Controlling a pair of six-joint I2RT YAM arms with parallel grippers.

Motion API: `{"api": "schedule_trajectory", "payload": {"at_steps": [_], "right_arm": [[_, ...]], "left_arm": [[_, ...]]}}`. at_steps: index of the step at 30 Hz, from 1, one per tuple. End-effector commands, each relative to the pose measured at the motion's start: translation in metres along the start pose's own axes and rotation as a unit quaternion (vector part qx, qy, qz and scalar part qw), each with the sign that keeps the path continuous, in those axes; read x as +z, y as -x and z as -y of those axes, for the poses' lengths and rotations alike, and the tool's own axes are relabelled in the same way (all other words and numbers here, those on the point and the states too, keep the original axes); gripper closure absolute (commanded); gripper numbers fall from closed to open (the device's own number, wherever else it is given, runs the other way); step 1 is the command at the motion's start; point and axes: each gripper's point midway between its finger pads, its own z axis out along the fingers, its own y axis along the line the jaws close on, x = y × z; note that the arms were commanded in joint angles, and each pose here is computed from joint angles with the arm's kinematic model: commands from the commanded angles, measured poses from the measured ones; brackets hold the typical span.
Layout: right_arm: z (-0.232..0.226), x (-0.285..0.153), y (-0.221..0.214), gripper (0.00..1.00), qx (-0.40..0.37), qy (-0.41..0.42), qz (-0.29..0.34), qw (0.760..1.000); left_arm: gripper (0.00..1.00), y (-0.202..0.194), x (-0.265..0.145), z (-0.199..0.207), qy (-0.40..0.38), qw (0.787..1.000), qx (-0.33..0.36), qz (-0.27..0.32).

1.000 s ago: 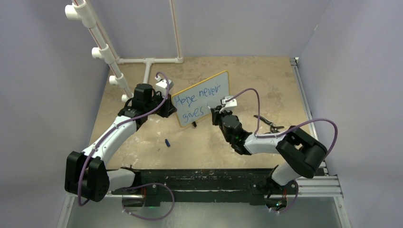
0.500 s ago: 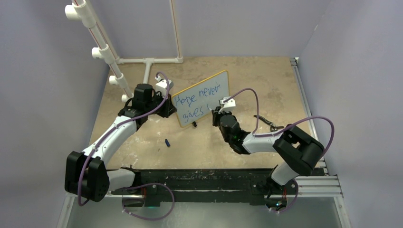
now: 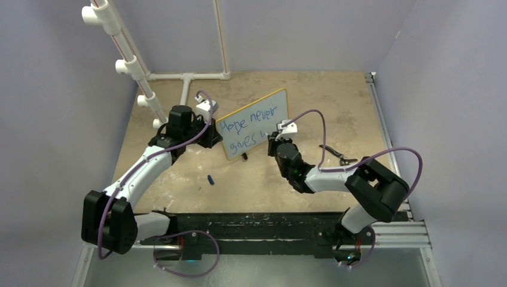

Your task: Write a sentence on the whiteboard

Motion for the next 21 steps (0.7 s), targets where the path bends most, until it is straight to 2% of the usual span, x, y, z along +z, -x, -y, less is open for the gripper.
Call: {"api": "schedule_trajectory", "payload": {"at_steps": [1, 21], "right_arm": [[-0.01, 0.004, 0.047, 1.0, 0.033, 0.006, 0.056, 0.998], [0.002, -0.004, 0.044, 1.0, 0.035, -0.012, 0.053, 0.998]], "left_arm": [[1.0, 0.005, -0.003, 0.003, -0.004, 1.0, 0.012, 0.008], [1.0, 0.005, -0.002, 0.003, -0.003, 1.0, 0.012, 0.007]]}}
